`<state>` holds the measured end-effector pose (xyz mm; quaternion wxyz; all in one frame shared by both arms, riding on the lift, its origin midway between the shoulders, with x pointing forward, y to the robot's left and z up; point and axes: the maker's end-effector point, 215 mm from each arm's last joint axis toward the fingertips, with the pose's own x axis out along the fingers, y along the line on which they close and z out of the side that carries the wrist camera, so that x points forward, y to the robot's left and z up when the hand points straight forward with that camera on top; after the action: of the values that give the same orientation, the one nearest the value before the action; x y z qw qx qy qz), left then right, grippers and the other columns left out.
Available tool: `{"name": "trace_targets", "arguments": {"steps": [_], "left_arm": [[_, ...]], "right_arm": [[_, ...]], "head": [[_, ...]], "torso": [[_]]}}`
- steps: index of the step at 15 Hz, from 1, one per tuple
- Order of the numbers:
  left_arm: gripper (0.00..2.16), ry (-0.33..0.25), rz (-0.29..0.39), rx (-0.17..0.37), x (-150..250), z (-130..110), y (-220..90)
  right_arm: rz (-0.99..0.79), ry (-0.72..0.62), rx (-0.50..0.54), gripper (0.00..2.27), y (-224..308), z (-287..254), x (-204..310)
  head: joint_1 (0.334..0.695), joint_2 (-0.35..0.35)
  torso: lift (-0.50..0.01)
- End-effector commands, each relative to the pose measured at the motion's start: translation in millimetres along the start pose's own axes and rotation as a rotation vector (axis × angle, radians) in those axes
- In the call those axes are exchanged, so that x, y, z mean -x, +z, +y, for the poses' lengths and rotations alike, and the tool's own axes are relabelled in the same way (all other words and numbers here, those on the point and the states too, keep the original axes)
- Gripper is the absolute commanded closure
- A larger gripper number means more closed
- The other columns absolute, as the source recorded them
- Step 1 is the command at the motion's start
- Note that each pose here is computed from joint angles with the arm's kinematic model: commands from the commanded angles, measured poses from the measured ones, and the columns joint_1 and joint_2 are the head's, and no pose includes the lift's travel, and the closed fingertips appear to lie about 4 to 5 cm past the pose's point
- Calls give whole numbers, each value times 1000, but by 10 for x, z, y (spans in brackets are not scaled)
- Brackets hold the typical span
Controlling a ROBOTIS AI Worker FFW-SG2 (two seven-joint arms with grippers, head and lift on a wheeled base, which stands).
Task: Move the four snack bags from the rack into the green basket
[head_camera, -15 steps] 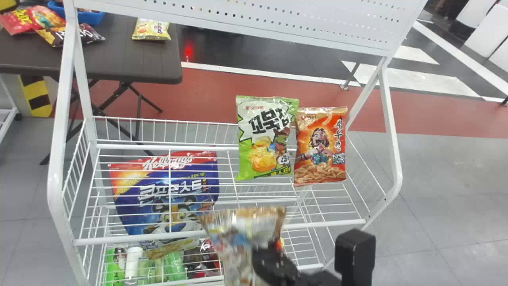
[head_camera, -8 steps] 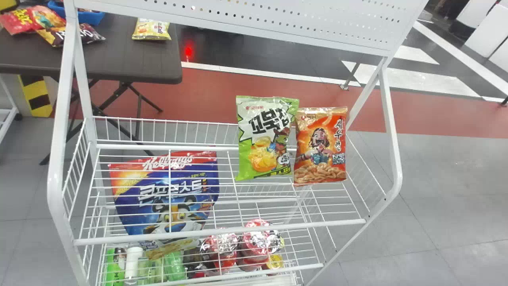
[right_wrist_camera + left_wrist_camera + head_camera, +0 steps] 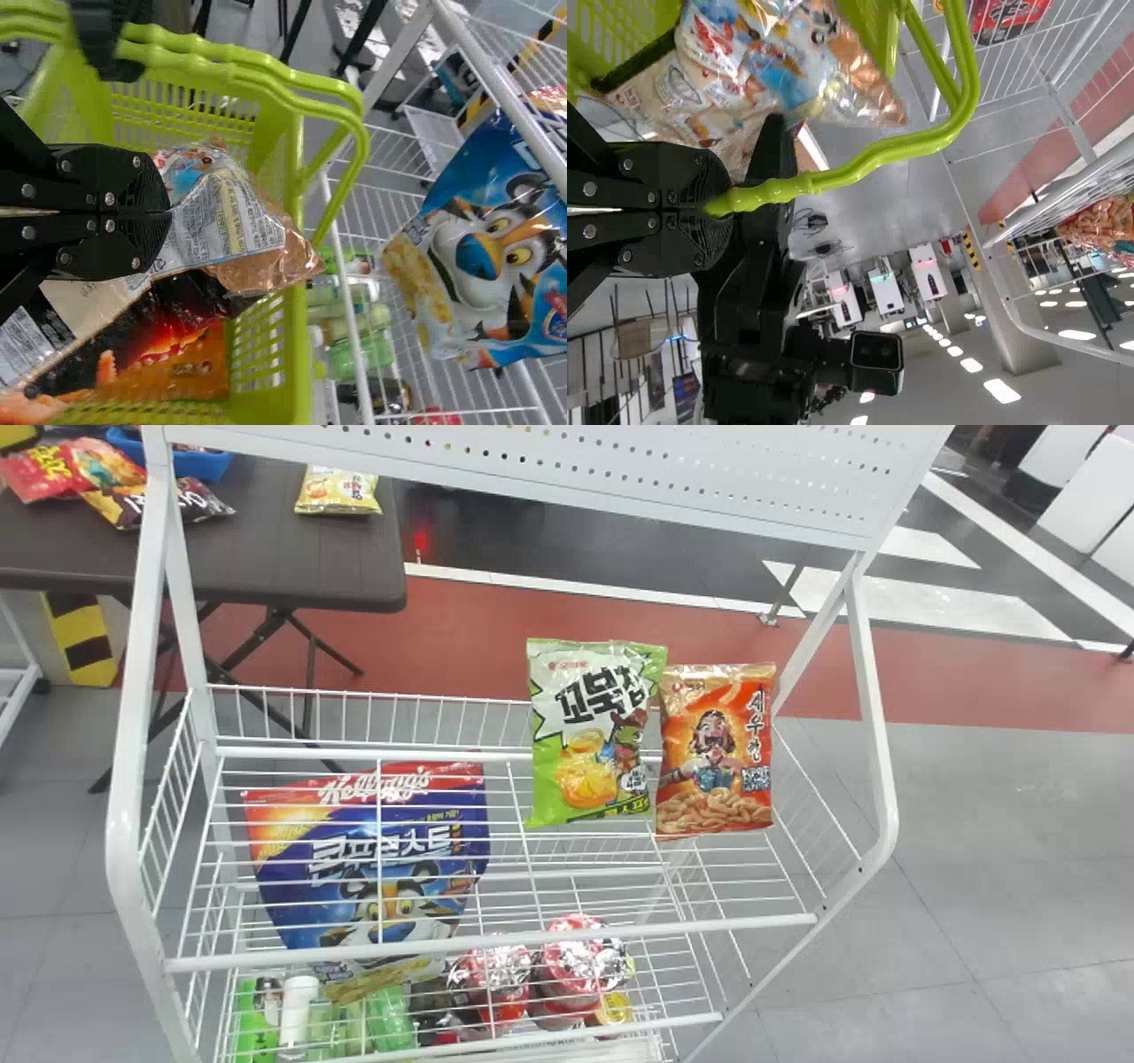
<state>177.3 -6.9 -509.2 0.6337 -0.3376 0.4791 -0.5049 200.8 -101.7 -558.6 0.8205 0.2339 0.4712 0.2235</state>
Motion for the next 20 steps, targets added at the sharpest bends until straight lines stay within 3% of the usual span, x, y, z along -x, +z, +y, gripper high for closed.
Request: {"name": "trace_targets", "arguments": {"steps": [1, 7, 8, 9, 10, 15, 20], "left_arm": [[2115, -3, -1, 4, 7, -10, -21], [2115, -17, 5, 2, -23, -54, -40], [2115, -19, 5, 2, -23, -57, -40], [2115, -18, 4, 4, -18, -53, -46], [2115, -18, 4, 4, -18, -53, -46], [2115, -18, 5, 5, -19, -53, -54], [2115, -11, 6, 3, -23, -41, -50]], "right_arm": [[-13, 26, 6, 2040, -31, 109, -137], [24, 55, 20, 2030, -205, 282, -243], [34, 54, 15, 1723, -235, 276, -247], [35, 53, 14, 1038, -237, 273, -238], [44, 53, 12, -1, -259, 268, -218], [-15, 1, 27, 49, -77, 83, -102], [-309, -115, 156, 53, 907, -179, 285]], "head": [[695, -350], [695, -296], [695, -286], [695, -278], [695, -273], [695, -306], [695, -350]], "torso": [[0], [0], [0], [0], [0], [0], [0]]}}
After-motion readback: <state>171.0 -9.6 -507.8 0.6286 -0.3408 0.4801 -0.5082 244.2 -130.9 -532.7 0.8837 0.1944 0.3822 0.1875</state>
